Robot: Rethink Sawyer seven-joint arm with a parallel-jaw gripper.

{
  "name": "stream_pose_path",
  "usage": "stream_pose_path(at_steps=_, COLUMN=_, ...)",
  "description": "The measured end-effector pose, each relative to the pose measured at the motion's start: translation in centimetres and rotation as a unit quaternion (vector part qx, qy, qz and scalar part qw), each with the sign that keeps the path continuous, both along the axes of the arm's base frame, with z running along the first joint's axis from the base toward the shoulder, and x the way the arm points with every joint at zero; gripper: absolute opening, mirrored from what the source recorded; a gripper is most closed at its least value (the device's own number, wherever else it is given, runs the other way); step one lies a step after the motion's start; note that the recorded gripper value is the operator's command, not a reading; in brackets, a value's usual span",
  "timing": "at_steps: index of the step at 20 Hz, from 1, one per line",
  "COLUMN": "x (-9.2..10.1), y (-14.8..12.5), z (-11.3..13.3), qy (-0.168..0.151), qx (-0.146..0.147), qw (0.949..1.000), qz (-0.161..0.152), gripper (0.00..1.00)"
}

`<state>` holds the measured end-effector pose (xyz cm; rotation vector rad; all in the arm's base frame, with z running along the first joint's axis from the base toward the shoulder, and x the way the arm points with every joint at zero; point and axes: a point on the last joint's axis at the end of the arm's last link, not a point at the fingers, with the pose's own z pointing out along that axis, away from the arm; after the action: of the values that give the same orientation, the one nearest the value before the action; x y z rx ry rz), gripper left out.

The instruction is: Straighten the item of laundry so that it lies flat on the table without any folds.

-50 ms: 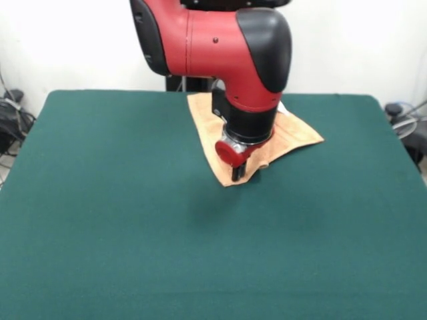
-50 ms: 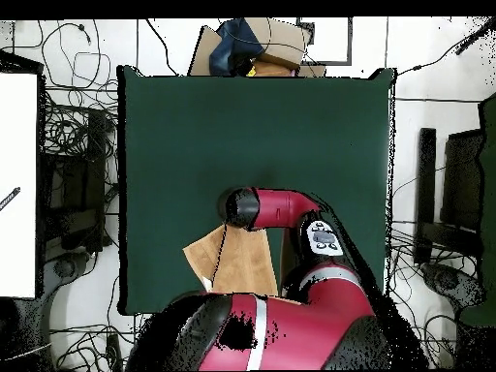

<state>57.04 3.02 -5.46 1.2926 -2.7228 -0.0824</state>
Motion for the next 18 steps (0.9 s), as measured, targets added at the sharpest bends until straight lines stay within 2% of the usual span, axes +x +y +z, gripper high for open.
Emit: stream_pose_path(at_steps=18, x=0.6, y=-2.3, z=0.0, qy=-0.006, qx=0.003, qw=0.9997, qz=-0.022, gripper=0.0)
